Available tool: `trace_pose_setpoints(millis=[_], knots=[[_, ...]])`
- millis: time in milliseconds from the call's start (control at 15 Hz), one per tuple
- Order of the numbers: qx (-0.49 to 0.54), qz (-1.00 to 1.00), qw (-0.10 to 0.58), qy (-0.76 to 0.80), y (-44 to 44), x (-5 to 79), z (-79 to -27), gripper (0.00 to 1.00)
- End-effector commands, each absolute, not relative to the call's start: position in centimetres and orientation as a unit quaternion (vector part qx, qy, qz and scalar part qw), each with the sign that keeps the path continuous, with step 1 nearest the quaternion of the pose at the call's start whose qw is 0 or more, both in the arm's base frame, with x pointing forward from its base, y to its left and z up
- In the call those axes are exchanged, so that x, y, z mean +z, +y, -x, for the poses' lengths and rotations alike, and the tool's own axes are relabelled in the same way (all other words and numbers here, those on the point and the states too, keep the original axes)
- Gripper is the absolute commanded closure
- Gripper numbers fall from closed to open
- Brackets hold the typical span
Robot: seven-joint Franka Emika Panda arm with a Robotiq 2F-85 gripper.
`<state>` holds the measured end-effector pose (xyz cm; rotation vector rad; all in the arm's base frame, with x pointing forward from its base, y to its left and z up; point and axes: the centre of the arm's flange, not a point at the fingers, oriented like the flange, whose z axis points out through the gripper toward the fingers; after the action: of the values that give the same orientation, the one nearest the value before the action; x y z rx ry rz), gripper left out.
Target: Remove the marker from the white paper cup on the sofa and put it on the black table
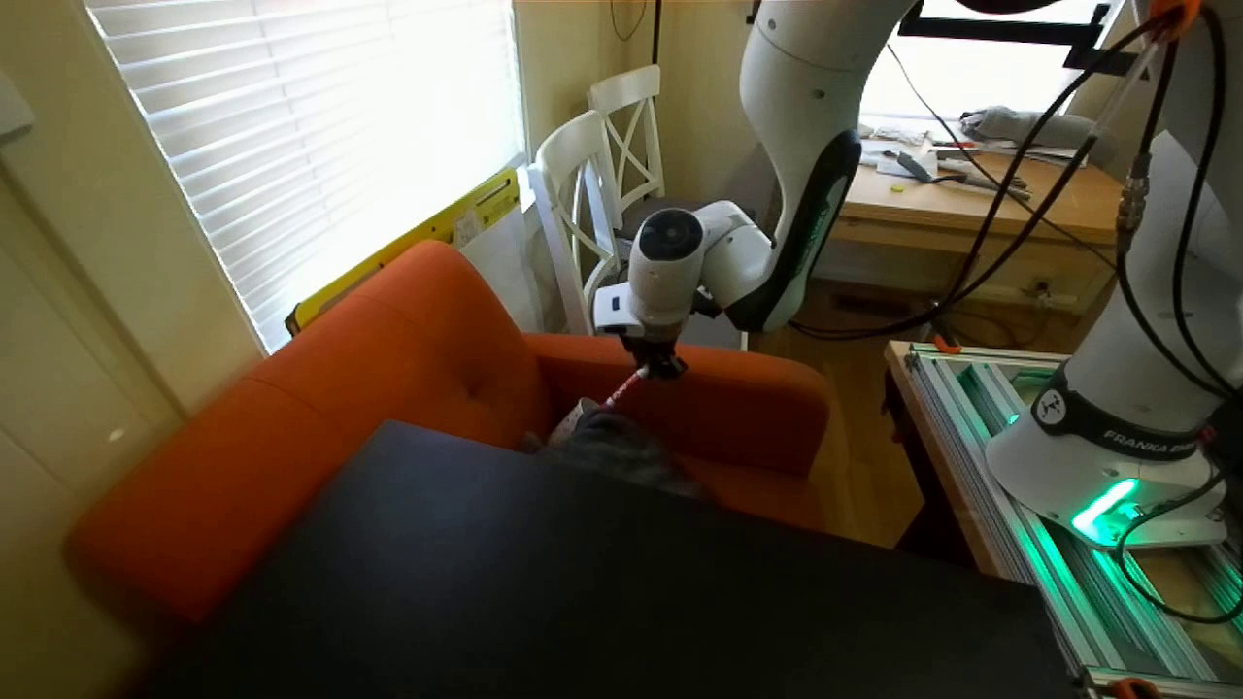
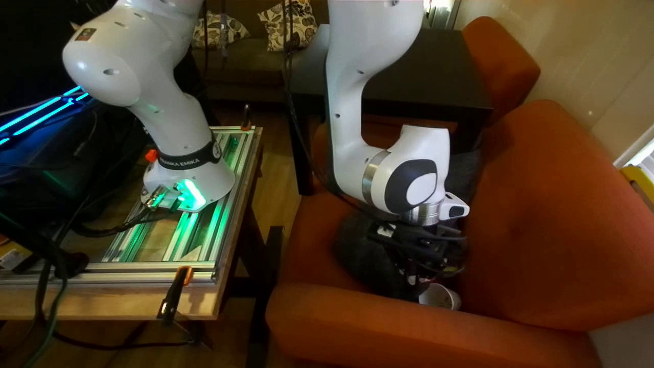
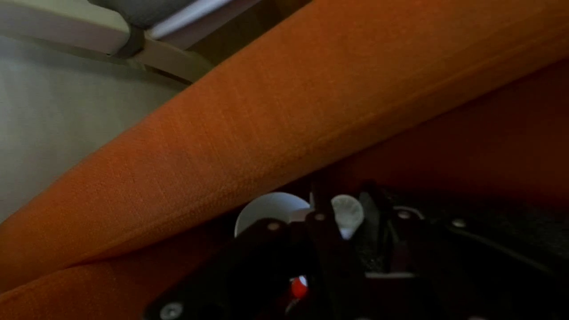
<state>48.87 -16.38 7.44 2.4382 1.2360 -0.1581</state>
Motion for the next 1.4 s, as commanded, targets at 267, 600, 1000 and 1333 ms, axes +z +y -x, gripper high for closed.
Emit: trace_pose_setpoints(millis=[267,600,1000,1333], knots=[[0.083,-0.894,0.087,0.432,-16.3,14.3,-43.4,0.94],[0.213,-0.874,0.029,0.436,-13.5,17.9,-41.8,0.94],[0.345,-0.819,-0.012,0.458,-9.4,22.3,-41.4,0.94],[0.409,-0.78,-0.045,0.472,-8.3,25.6,-41.2,0.94]])
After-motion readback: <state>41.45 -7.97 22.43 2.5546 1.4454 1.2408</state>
